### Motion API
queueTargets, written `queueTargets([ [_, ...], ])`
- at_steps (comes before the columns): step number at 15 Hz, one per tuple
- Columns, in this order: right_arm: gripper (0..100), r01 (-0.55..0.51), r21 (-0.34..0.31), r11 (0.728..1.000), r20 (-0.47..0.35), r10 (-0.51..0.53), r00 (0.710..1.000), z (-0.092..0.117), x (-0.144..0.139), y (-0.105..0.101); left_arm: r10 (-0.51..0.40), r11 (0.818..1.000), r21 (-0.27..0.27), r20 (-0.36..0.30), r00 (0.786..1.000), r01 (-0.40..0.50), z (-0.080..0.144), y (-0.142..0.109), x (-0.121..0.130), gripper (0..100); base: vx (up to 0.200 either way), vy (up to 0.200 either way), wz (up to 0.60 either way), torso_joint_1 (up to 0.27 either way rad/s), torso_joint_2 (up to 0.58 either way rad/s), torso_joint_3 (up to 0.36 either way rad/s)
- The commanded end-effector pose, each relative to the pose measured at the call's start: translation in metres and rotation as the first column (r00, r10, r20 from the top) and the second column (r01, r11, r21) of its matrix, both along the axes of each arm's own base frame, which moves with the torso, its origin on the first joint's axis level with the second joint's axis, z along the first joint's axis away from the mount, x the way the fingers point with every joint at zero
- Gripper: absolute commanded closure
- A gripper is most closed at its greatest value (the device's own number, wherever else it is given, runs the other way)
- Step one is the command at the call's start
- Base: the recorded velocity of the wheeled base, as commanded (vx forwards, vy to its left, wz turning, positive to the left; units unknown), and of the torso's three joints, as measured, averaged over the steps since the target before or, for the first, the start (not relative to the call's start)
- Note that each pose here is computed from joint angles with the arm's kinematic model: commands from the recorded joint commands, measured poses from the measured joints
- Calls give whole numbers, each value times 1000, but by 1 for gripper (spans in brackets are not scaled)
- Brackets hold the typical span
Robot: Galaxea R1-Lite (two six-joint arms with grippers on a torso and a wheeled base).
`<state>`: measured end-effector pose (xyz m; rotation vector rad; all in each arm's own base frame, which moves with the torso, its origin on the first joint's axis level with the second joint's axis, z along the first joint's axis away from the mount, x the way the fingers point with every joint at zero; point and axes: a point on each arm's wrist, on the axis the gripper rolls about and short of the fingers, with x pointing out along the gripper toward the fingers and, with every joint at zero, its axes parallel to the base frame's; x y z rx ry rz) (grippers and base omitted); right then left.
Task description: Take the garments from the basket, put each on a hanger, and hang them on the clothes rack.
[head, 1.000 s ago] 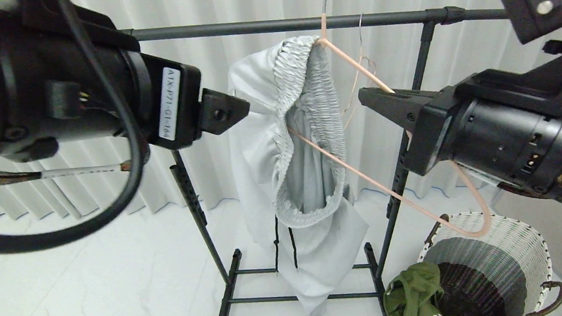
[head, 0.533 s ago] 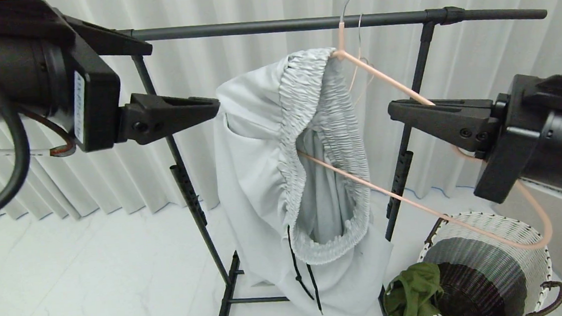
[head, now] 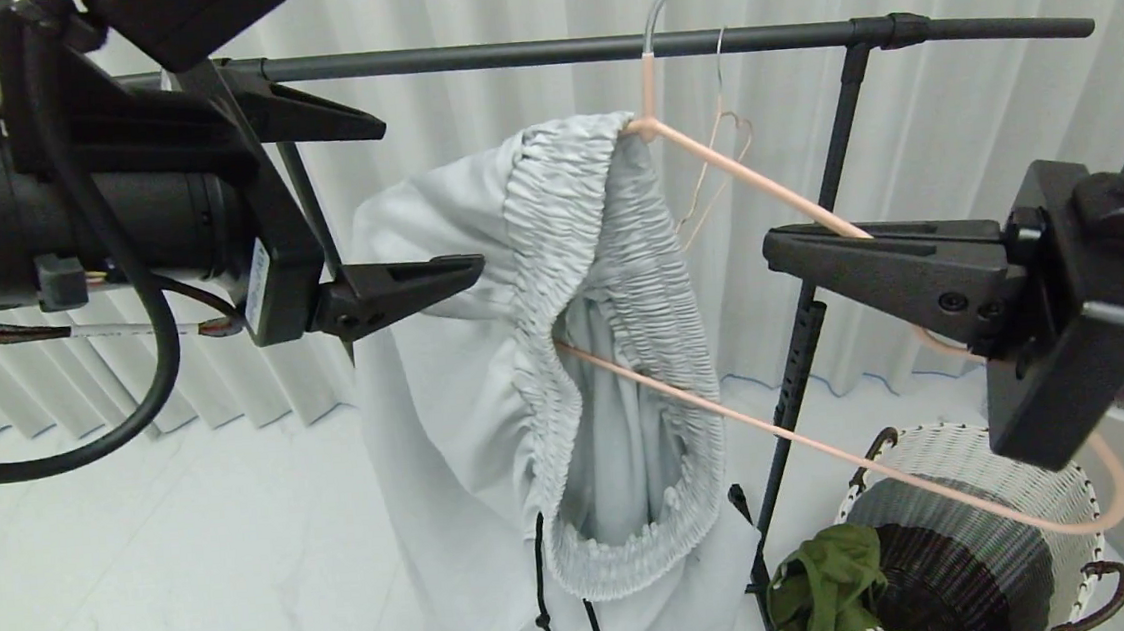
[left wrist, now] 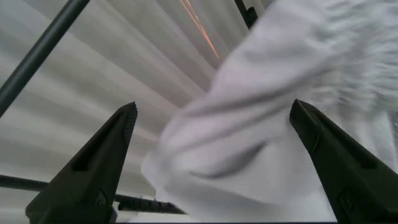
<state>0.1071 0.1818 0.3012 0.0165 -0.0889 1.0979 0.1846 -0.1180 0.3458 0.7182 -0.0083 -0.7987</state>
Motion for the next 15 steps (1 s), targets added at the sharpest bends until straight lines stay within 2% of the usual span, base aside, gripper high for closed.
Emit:
queueTargets([
  [1,100,-49,-4,999,-1,49,999,0,-8,6,-19,1000,5,-18,1000,19,-4,-3,3,0,0,0,0,0,0,0],
  [9,100,-117,-31,993,-16,116,993,-4,-19,16,-87,996,-1,-51,995,87,-11,-4,3,0,0,0,0,0,0,0],
  [10,100,-120,-31,992,-15,119,993,-3,-20,16,-90,996,-1,-53,995,90,-12,-4,2,100,0,0,0,0,0,0],
  [15,100,-135,-32,990,-16,134,991,-2,-21,16,-113,994,2,-75,991,113,-19,-3,-1,100,0,0,0,0,0,0],
])
